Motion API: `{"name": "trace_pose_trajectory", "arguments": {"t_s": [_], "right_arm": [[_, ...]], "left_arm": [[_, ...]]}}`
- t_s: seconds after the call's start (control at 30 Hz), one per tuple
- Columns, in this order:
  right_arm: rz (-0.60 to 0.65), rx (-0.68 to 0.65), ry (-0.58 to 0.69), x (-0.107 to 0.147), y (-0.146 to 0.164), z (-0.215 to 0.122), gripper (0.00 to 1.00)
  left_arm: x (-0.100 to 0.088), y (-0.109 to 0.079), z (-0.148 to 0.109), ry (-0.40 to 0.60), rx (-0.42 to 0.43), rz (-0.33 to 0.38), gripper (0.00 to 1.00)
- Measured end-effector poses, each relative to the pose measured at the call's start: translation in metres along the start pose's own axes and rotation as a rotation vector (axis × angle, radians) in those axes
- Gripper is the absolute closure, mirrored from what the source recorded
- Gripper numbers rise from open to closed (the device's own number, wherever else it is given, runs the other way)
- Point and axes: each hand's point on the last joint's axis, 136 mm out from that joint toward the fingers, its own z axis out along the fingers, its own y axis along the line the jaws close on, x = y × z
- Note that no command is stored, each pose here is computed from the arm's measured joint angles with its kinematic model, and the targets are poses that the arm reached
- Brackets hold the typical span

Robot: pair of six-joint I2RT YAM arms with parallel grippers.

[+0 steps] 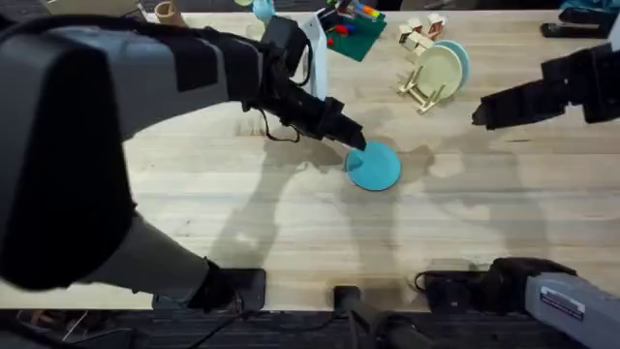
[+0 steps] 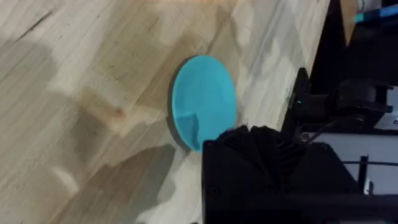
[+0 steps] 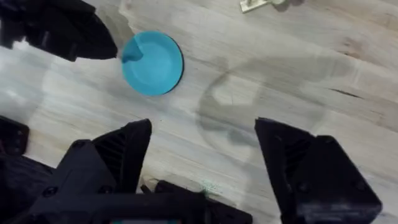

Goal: Pick up the plates from the table one by one and place each into a slot on the dish rack.

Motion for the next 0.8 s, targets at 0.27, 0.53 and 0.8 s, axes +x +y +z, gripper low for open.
{"name": "trace_pose_trajectory", "arguments": {"t_s": [0.27, 0.53, 0.8], "right_arm": [[0.000, 0.000, 0.000, 0.000, 0.000, 0.000, 0.006], [0.000, 0.000, 0.000, 0.000, 0.000, 0.000, 0.005], [0.000, 0.000, 0.000, 0.000, 0.000, 0.000, 0.006]], "left_arm": [[0.006, 0.012, 0.013, 0.024, 0.031, -0.037, 0.959], [0.013, 0.022, 0.026, 0.054, 0.040, -0.059, 0.959], [0.018, 0.029, 0.033, 0.070, 0.045, -0.075, 0.959]]}}
